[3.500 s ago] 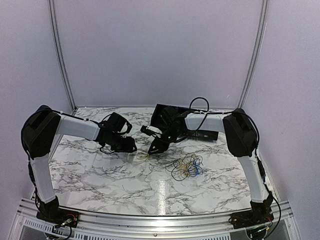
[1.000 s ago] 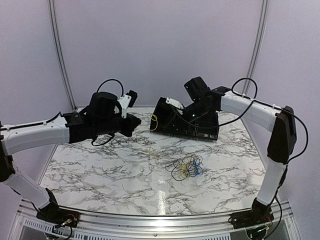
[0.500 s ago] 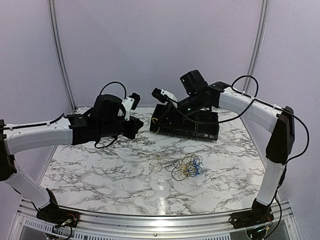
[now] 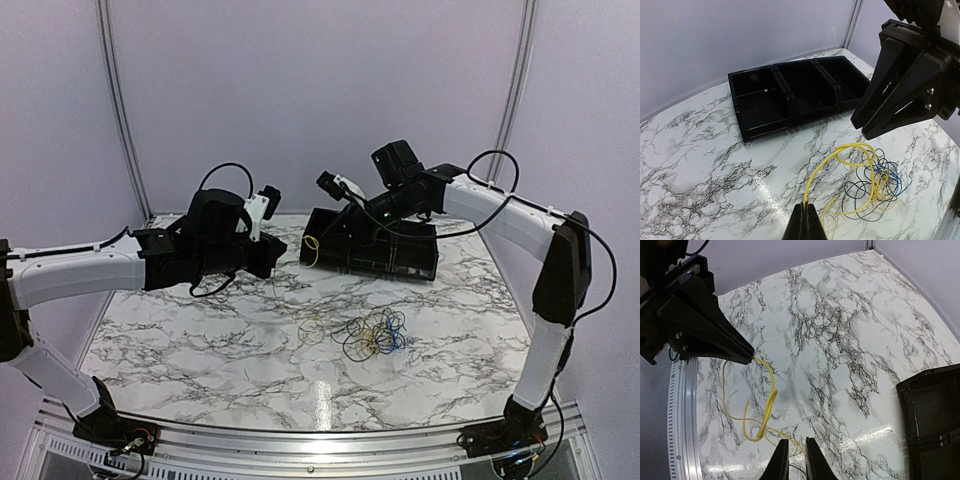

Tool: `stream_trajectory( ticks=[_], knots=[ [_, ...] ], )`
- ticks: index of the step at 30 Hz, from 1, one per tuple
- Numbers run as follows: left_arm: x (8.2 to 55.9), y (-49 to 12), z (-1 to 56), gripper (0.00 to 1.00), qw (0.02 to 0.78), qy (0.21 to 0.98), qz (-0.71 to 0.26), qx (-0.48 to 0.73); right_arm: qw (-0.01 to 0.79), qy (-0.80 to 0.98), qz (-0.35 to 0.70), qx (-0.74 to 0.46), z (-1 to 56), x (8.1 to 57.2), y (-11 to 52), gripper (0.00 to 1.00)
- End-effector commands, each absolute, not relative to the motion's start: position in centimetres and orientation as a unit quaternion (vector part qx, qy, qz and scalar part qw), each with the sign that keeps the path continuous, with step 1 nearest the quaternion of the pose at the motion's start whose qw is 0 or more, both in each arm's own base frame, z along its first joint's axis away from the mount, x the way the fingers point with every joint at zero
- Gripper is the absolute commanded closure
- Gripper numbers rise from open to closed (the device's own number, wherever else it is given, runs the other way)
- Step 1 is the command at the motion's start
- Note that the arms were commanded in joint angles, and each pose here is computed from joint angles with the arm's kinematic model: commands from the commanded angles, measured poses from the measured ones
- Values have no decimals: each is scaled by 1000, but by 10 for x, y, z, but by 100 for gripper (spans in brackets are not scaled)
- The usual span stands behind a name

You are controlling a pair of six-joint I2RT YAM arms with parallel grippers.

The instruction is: Untangle the cables

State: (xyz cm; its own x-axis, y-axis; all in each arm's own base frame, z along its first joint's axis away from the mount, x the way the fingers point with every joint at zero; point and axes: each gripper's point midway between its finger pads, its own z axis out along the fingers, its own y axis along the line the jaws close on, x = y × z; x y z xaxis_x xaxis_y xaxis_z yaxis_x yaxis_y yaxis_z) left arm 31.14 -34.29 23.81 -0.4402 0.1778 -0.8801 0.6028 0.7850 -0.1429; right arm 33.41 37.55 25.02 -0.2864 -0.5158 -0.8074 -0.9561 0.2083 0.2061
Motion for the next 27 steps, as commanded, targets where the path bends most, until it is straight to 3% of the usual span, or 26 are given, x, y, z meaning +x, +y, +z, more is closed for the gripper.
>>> stream_trajectory(
  ticks=[1, 4, 9, 13, 27],
  knots=[
    [313, -348, 246, 100, 484, 810, -228, 242, 317, 696, 383, -518, 270, 327, 377, 86],
    [312, -348, 248, 100, 485, 809, -229, 241, 313, 694, 386, -522, 268, 324, 379, 82],
    [312, -350, 247, 100, 486, 808, -226, 243, 292, 671, 431, -529, 277, 306, 382, 64],
    [311, -351, 248, 100, 487, 807, -227, 246, 277, 671, 444, -526, 275, 300, 384, 59],
    [309, -352, 254, 100, 497, 799, -235, 244, 274, 688, 431, -515, 261, 310, 386, 83]
  ],
)
